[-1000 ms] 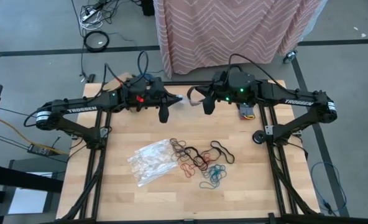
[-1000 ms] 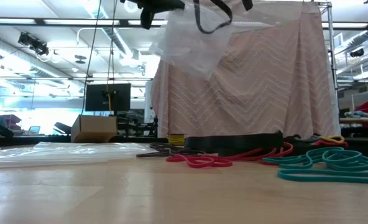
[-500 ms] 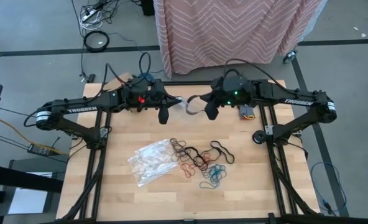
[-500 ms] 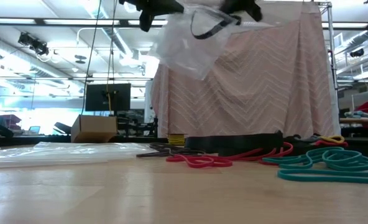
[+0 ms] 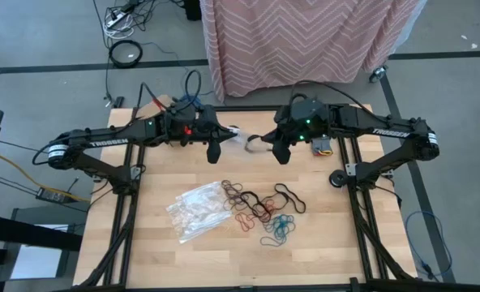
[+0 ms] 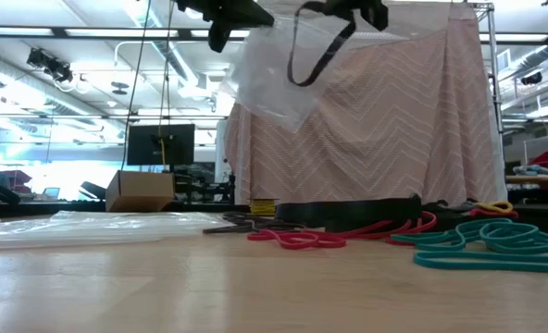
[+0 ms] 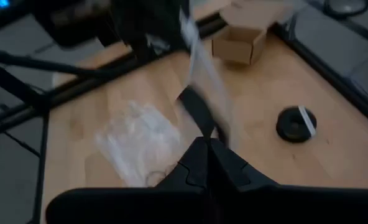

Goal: Sort rubber bands
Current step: Put the black rubber band into the transparent zip bag

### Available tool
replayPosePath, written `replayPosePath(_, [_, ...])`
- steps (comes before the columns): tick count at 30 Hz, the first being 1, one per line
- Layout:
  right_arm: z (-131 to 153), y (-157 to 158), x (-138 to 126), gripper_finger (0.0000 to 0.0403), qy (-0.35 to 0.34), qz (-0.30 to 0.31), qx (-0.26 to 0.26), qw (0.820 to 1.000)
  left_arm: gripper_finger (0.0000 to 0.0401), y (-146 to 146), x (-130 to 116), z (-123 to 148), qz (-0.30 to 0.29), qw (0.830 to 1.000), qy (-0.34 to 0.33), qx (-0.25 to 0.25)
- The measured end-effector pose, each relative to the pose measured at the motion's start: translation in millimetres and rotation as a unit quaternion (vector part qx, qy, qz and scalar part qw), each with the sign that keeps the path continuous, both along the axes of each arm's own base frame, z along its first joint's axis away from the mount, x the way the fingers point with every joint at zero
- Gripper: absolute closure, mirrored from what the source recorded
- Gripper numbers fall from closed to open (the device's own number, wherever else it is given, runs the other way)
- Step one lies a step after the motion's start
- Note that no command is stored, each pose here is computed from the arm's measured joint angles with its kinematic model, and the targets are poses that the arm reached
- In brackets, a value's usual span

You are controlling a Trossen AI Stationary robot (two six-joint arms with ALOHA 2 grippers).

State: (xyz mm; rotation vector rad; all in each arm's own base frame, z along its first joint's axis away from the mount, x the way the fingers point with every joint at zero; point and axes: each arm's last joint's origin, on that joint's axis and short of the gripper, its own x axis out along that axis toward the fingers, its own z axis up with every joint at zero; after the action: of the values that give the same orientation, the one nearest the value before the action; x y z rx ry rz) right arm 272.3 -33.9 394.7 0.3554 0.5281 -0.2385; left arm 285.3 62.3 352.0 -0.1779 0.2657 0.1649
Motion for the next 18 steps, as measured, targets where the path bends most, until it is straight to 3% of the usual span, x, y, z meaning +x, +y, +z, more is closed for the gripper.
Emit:
replayPosePath(10, [-3.1, -7.9, 5.4, 0.0403, -0.003, 0.021, 0.023, 1.000, 0.0401, 1.1, 9.2, -1.3, -0.016, 1.000, -0.022, -0.001])
replayPosePath(18, [-26.4, -11.6, 32.7, 0.0403, 0.026, 0.033, 0.043, 0.998, 0.0401, -0.2, 11.2, 2.7, -0.045, 0.998, -0.031, -0.007])
